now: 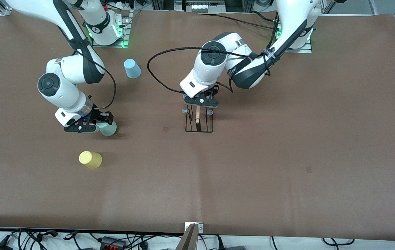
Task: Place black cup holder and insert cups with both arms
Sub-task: 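Place the rack with the left gripper while the right gripper lifts the cup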
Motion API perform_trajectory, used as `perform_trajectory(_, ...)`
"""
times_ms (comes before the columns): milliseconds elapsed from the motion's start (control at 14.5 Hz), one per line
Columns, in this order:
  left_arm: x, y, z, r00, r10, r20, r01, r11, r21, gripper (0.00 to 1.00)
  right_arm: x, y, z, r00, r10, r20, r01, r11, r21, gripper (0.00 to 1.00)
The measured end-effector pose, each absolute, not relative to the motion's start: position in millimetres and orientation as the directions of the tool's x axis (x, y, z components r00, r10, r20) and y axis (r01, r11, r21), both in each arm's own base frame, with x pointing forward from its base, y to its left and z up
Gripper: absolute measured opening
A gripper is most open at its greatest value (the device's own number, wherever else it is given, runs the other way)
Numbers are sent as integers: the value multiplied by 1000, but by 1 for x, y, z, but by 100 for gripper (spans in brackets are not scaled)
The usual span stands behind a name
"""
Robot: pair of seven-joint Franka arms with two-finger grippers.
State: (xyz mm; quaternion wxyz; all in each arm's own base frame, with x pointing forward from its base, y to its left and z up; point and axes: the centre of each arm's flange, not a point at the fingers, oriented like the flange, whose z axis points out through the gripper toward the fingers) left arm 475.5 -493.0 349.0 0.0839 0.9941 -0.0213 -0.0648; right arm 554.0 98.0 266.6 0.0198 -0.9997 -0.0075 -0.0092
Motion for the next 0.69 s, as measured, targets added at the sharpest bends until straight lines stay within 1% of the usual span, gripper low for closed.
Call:
perform_trajectory(69, 477, -492, 352, 991, -51, -123, -30, -985, 169, 84, 554, 98, 266, 1000, 15, 17, 15, -999, -39, 66)
perform_trajectory(138, 480, -489, 358, 992, -46, -121, -26, -986, 162, 95, 554, 98, 267, 1000, 14, 17, 15, -999, -39, 66)
perform_trajectory(207, 485, -482, 368, 992, -38, -120, -20, -989, 150, 100, 554, 98, 268, 1000, 14, 16, 15, -999, -38, 66)
perform_trajectory(344, 502, -457, 403, 992, -39, -117, -26, -994, 107, 100, 552, 97, 279, 1000, 15, 4, 15, -999, -32, 66)
perform_trajectory(551, 526, -392, 461, 982, -128, -138, -127, -992, 17, 100, 547, 96, 310, 1000, 15, -14, 15, -1000, -17, 66)
perform_trajectory(689, 546, -338, 489, 971, -194, -138, -200, -979, -34, 100, 540, 105, 338, 999, -22, -28, -22, -1000, -6, 66)
